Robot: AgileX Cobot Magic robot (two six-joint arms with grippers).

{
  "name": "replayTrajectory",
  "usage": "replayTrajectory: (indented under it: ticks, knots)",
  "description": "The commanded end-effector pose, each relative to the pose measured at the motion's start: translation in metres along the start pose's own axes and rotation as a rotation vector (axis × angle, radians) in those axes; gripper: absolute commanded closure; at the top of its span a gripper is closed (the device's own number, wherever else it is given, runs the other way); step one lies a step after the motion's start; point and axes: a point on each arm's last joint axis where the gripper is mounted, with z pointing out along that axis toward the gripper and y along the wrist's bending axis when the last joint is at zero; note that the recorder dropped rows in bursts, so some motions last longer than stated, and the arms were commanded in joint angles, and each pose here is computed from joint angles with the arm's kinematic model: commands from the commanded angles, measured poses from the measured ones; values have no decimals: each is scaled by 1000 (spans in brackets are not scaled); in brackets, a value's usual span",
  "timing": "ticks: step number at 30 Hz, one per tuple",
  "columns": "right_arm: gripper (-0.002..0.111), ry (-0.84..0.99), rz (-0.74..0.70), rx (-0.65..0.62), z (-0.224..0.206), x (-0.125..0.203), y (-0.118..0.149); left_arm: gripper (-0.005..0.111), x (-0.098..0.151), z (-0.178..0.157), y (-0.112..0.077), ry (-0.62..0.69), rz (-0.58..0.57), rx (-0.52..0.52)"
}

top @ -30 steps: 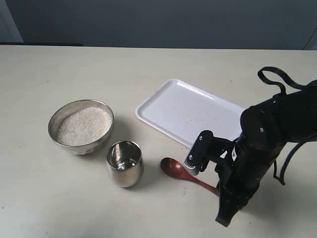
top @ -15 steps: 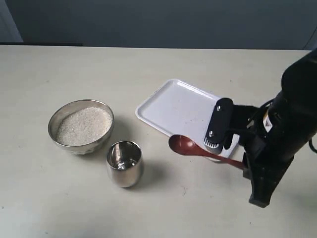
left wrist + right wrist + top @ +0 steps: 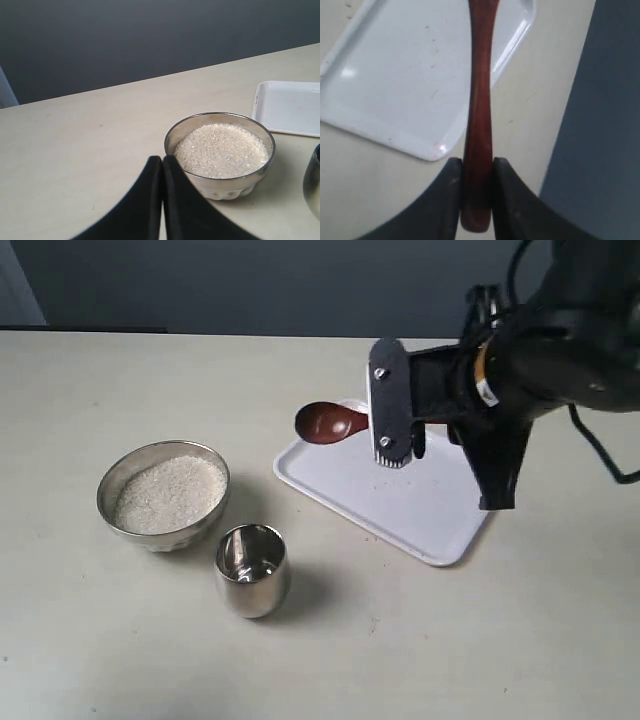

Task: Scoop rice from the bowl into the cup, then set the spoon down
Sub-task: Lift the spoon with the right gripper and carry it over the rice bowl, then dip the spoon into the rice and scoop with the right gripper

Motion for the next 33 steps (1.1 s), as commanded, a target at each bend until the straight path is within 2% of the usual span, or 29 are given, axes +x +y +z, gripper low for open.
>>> replayTrajectory:
  ticks: [1,5,11,14,21,29,33]
  knots:
    - [109,-20,-259,113,26,-30,0,106,-2,-1,0,-19,-2,0]
    - [109,-53,-357,178,39,-58,-7,106,-2,-1,0,-19,-2,0]
    - [109,-142,-292,255,38,-101,-42,106,-2,-1,0,-19,-4,0]
    - [109,-154,-291,265,46,-117,-48,106,-2,-1,0,-19,-4,0]
    - [109,-143,-401,255,74,-133,-39,106,-2,-1,0,-19,-4,0]
    - [109,-138,-602,331,87,-158,-22,106,-2,-1,0,-19,-6,1]
    - [109,-124,-644,355,92,-170,-11,106,-2,-1,0,-19,-6,1]
